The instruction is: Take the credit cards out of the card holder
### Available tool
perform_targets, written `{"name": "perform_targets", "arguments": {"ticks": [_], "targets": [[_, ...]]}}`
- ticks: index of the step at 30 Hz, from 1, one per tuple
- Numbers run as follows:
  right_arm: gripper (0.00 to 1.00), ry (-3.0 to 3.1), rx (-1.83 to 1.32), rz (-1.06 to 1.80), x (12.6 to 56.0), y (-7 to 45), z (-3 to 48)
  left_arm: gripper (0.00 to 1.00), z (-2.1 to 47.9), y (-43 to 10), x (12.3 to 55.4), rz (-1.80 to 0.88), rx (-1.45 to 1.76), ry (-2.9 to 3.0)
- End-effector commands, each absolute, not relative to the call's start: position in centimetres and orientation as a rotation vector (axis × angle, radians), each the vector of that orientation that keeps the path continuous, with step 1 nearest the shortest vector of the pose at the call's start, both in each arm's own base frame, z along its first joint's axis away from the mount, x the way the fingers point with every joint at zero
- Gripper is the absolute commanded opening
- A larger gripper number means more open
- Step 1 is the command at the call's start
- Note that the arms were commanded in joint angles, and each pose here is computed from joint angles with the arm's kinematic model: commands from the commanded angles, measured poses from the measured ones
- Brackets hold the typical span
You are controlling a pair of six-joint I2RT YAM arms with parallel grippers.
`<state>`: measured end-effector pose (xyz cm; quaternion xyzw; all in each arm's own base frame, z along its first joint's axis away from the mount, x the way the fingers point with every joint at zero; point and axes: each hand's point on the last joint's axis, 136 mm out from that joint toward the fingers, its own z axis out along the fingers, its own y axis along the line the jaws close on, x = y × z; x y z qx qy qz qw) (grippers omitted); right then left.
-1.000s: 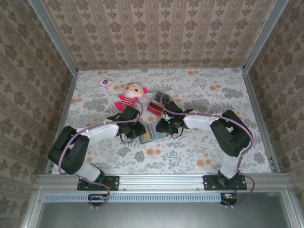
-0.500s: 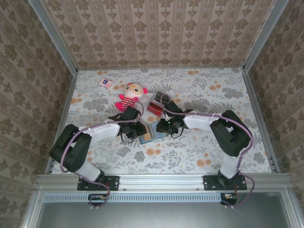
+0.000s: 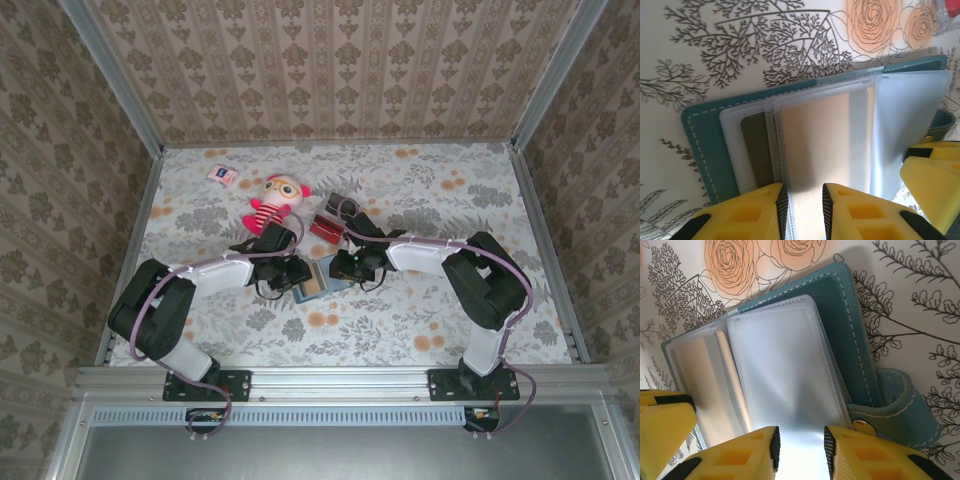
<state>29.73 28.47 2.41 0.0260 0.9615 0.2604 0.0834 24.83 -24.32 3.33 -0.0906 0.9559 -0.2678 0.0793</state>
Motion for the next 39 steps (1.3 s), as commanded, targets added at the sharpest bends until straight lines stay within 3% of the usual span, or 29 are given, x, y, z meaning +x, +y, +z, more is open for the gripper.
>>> {"name": "perform_targets", "arguments": {"ticks": [1, 28, 39], "targets": [[0.35, 3.035, 0.137, 0.608, 26.8, 26.2, -1.3, 0.28, 3.3, -25.5, 24.6, -0.892, -0.226, 2.86], [0.35, 3.033, 0.122, 0.619, 26.9, 26.4, -1.1, 0.3, 7.5, -26.9, 24.9, -1.131, -0.158, 2.699], [0.35, 3.045, 0.126, 0.593, 26.8, 26.1, -1.5, 0.36, 4.4, -23.3, 24.1, -0.814, -0.28, 2.836]]}}
